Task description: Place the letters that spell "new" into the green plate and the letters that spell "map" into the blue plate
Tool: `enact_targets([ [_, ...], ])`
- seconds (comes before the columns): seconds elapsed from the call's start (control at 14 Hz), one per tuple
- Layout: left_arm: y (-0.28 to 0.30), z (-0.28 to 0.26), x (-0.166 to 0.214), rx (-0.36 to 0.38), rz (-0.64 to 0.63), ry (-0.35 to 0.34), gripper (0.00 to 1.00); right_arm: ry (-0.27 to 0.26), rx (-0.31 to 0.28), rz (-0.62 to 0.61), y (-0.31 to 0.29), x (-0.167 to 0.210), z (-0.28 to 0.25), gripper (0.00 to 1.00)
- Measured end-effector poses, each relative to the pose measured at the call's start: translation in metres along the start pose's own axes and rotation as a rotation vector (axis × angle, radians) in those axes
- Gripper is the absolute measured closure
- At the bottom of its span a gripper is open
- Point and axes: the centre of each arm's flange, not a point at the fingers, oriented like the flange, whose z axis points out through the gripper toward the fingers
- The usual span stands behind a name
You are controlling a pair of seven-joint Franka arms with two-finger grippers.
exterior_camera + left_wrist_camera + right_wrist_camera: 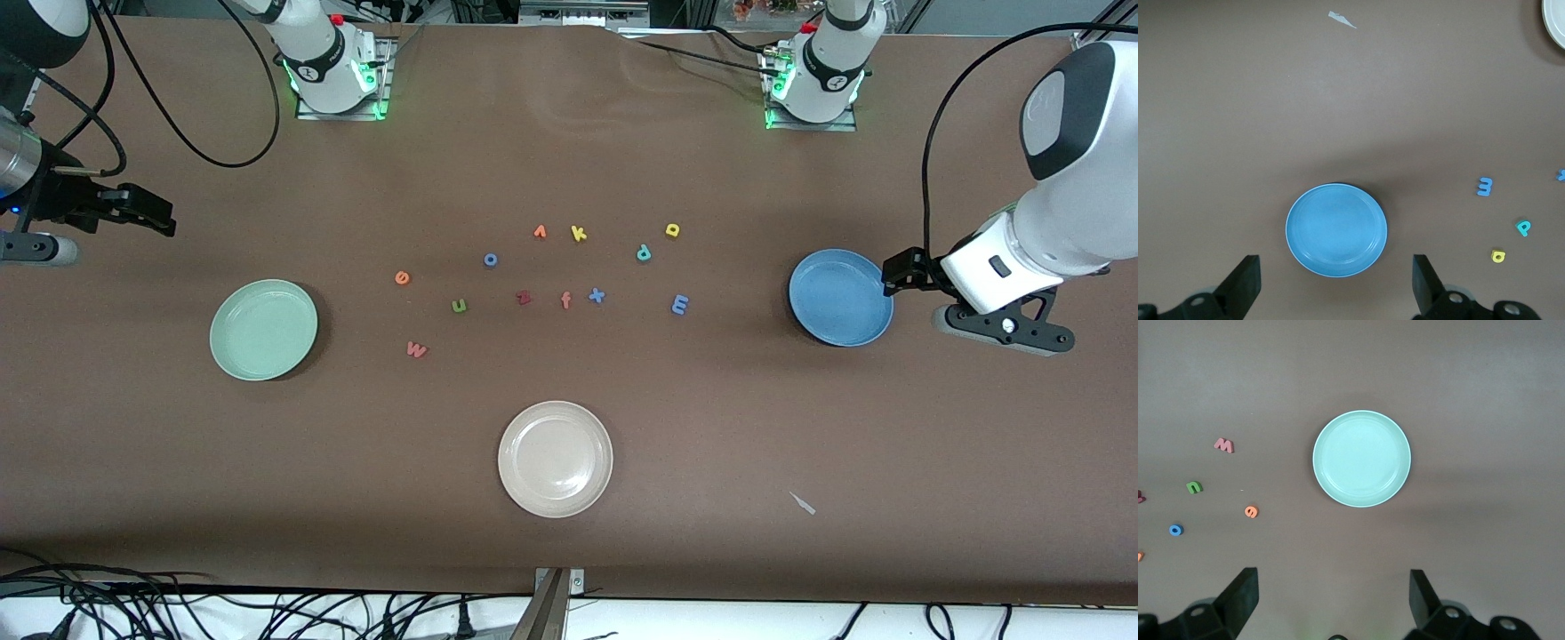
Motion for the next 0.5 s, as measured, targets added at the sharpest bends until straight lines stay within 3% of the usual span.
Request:
enact_targets([
  [0.5,-0.0003,0.0041,0.0001,-0.002,0.0,-0.013,0.0,-0.003,0.003,-0.012,-0.0054,-0.0004,0.0002,0.0],
])
